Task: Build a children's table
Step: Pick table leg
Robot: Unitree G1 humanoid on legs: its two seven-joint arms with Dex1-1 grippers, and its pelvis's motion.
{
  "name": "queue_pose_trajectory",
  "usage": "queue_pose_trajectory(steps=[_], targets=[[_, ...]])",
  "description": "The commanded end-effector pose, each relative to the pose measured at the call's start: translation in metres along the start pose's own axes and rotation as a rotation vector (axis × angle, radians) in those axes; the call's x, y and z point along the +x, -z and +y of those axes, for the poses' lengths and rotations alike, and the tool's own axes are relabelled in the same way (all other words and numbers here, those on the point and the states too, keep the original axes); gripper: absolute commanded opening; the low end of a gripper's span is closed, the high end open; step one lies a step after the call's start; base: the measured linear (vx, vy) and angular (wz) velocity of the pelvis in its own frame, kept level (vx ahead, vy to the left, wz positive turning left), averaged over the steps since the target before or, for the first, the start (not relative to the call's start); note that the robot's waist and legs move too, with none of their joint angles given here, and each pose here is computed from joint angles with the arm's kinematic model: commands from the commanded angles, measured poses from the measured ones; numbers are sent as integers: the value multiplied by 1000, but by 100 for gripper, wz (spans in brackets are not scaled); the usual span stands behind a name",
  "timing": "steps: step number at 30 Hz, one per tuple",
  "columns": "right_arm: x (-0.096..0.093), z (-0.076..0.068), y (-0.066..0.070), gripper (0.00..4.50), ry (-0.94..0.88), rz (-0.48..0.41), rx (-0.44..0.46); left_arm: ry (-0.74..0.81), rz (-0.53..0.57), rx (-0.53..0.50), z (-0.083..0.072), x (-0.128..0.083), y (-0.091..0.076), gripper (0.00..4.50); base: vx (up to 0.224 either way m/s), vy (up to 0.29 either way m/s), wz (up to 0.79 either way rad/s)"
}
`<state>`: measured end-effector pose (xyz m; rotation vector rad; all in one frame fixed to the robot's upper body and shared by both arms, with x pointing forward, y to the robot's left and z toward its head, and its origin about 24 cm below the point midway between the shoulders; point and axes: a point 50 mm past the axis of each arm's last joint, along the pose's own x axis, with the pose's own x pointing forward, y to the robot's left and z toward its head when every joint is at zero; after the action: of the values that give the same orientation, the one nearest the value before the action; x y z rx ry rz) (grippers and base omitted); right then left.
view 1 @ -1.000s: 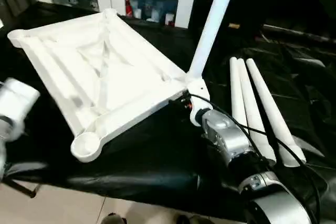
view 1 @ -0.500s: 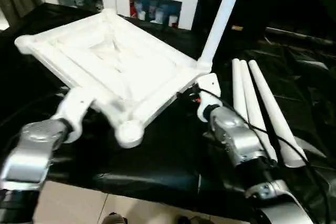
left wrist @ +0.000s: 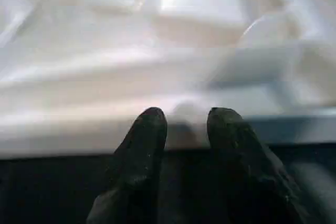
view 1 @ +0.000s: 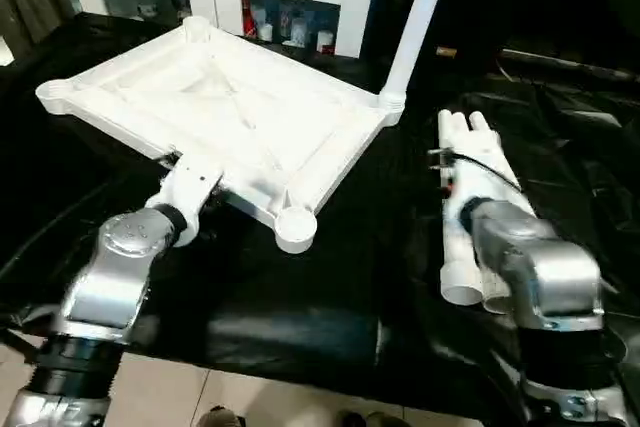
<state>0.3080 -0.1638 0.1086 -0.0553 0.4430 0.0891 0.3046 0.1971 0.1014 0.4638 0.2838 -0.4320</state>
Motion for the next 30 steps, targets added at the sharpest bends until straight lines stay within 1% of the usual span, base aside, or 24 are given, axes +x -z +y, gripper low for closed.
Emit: queue_pose_trajectory(steps=[1,3,4,5,8,9,10,12,14,16,21,22,24,25,27,30], targets=[[-8,-11,-4,449,67,30,22,119,-87,2,-10,-6,-12,164,0,0,0],[-8,-15,0,449,84,70,29,239,-163,6,-19,-14,-23,164,0,0,0],[-8,-15,1,449,88,81,28,277,-183,8,-22,-16,-26,164,0,0,0],[-8,-16,4,449,95,102,45,341,-193,3,-28,-20,-28,164,0,0,0],[-7,-15,10,449,72,159,82,453,-184,21,-39,-28,-31,164,0,0,0],[-7,-14,11,449,69,166,84,464,-183,21,-40,-28,-31,164,0,0,0],[-7,-12,15,449,56,205,95,517,-181,24,-46,-32,-32,164,0,0,0],[-7,-10,20,449,59,237,100,580,-183,23,-52,-36,-35,164,0,0,0],[-6,-11,22,449,69,251,102,605,-186,26,-54,-38,-36,164,0,0,0],[-4,-8,27,449,56,281,142,632,-189,25,-56,-40,-40,164,0,0,0],[-3,-7,32,449,50,309,157,652,-187,26,-57,-42,-40,164,0,0,0],[-3,-6,35,449,41,327,183,655,-183,25,-58,-43,-41,164,0,0,0],[-2,-3,36,449,16,334,207,655,-179,27,-58,-43,-41,164,0,0,0],[-2,0,34,449,5,331,220,656,-178,27,-58,-43,-42,164,0,0,0],[-2,1,33,449,2,328,219,655,-177,30,-58,-43,-42,164,0,0,0],[1,1,36,449,3,341,226,659,-180,30,-59,-43,-44,164,0,0,0]])
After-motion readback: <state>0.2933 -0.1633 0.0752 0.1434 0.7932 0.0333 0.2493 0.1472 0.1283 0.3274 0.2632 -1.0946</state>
